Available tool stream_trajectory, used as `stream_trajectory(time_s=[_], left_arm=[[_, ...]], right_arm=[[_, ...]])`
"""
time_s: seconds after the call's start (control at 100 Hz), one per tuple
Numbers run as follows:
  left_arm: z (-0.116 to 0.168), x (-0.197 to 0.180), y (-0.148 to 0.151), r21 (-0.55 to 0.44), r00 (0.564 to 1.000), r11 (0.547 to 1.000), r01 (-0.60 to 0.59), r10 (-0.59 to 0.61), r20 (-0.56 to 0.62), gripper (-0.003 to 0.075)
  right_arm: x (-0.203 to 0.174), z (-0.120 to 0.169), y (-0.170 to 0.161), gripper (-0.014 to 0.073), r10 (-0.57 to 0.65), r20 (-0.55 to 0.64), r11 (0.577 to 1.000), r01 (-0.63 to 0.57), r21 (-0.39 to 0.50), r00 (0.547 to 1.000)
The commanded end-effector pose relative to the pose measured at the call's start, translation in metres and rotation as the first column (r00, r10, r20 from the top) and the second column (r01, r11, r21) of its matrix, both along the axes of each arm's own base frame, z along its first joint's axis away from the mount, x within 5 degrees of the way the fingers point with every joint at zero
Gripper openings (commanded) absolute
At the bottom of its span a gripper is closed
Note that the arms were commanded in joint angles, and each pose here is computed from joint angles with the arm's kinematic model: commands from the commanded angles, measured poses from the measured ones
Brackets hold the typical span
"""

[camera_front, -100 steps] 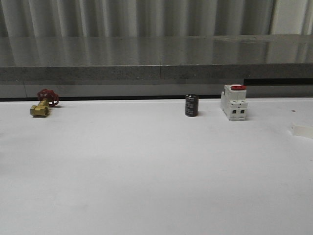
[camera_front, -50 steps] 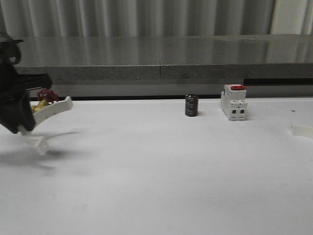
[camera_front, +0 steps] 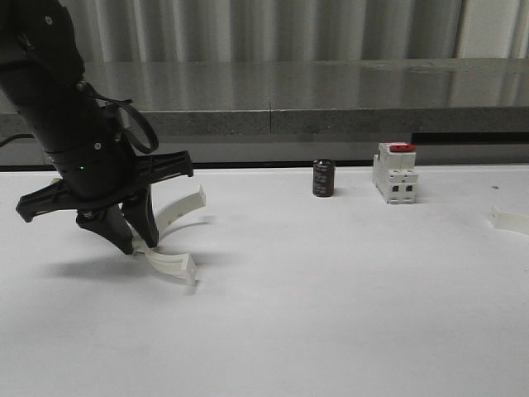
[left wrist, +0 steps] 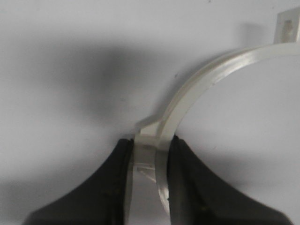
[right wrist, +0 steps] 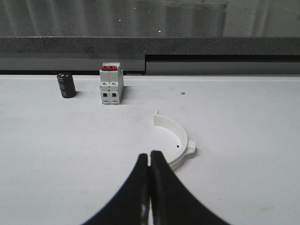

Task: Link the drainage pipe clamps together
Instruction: 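Set the half-ring down on the table center and release, left gripper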

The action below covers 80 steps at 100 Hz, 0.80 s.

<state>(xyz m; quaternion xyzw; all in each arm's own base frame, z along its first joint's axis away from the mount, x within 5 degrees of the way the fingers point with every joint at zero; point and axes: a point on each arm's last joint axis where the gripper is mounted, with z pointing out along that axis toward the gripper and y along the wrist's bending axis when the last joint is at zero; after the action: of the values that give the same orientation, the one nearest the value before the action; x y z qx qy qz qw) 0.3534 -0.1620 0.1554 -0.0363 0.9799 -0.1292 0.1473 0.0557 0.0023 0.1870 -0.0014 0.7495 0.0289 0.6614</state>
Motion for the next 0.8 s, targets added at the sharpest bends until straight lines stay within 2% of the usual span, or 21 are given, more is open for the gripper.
stream_trajectory(time_s=[0.0,0.09,0.26,0.34,0.53,0.63,0.7,0.79], left_arm=[[0.028,0.005,-0.007,-0.056,0.995,0.998,-0.011,0.016,0.096,-0.0018],[0.029,0.006,-0.008,-0.055,0.995,0.998,-0.007,0.013,0.101,0.0046],[0.029,0.005,-0.007,-0.052,0.995,0.999,-0.006,0.011,0.1,0.0309],[0.033,0.007,-0.008,-0.056,0.993,0.998,-0.004,0.011,0.114,0.0348],[0.055,0.006,-0.007,-0.06,0.987,0.998,0.013,-0.003,0.16,0.0347],[0.072,-0.001,-0.001,-0.017,0.982,0.999,0.046,-0.042,0.182,0.0324],[0.084,-0.007,0.007,0.049,0.979,0.996,0.074,-0.082,0.186,0.0218],[0.101,-0.015,0.018,0.153,0.969,0.982,0.108,-0.139,0.206,0.0025]], right_arm=[[-0.001,0.014,0.0,-0.0066,-0.001,0.115,1.0,0.003,-0.013,0.993],[-0.001,0.014,0.0,-0.0066,-0.001,0.115,1.0,0.003,-0.013,0.993],[-0.001,0.014,0.0,-0.0066,-0.001,0.115,1.0,0.003,-0.013,0.993],[-0.001,0.014,0.0,-0.0066,-0.001,0.115,1.0,0.003,-0.013,0.993],[-0.001,0.014,0.0,-0.0066,-0.001,0.115,1.0,0.003,-0.013,0.993],[-0.001,0.014,0.0,-0.0066,-0.001,0.115,1.0,0.003,-0.013,0.993],[-0.001,0.014,0.0,-0.0066,-0.001,0.115,1.0,0.003,-0.013,0.993],[-0.001,0.014,0.0,-0.0066,-0.001,0.115,1.0,0.003,-0.013,0.993]])
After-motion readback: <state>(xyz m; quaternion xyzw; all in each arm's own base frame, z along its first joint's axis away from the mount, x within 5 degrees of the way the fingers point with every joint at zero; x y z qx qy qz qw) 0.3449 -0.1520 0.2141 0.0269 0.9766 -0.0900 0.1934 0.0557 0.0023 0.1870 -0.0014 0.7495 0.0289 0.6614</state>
